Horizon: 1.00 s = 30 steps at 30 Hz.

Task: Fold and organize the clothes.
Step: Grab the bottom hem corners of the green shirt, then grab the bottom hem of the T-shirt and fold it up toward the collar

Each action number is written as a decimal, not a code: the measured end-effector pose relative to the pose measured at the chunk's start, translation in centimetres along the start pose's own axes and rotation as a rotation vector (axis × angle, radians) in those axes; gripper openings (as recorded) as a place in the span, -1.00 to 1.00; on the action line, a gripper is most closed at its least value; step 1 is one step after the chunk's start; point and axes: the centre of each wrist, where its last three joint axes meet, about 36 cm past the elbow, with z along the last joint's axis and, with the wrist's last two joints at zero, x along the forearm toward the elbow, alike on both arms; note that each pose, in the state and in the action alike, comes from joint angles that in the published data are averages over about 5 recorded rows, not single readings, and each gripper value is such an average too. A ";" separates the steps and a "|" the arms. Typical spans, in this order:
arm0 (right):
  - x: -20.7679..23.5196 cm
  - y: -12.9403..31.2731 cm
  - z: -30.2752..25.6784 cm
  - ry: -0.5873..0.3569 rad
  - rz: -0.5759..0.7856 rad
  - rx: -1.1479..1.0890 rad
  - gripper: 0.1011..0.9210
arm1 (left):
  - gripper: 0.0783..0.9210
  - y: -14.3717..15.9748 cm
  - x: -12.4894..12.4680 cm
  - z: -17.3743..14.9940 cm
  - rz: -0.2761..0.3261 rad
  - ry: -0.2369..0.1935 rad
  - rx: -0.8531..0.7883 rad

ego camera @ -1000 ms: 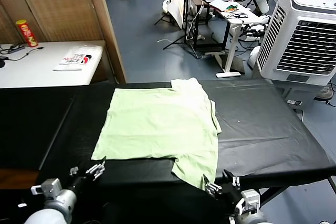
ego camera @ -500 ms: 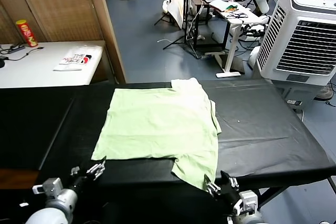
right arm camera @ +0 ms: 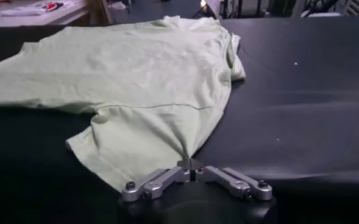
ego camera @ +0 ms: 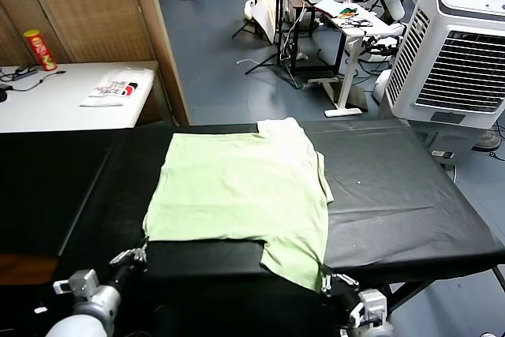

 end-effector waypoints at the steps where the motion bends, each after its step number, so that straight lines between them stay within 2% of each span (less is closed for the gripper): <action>1: 0.3 -0.1 0.0 -0.004 0.000 0.001 -0.95 | -0.89 -0.1 0.6 0.2 -0.004 0.003 0.000; 5: 0.7 -0.7 -0.3 -0.045 -0.007 -0.013 -0.95 | -0.89 -0.2 2.6 0.4 -0.012 -0.002 0.009; 11: -1.1 -2.1 -1.0 -0.142 -0.046 -0.047 -0.95 | -0.89 -0.7 3.1 -0.1 -0.016 -0.075 0.055; 19: -7.9 -4.7 -2.1 -0.271 -0.077 -0.010 -0.95 | -0.89 -1.5 0.1 -1.4 -0.016 -0.186 0.058; 25: -13.1 -6.5 -4.0 -0.306 -0.082 0.026 -0.95 | -0.89 -2.2 -2.4 -2.1 -0.016 -0.229 0.048; 30: -16.7 -7.3 -4.9 -0.307 -0.075 0.041 -0.95 | -0.89 -2.4 -4.6 -2.2 -0.035 -0.250 -0.021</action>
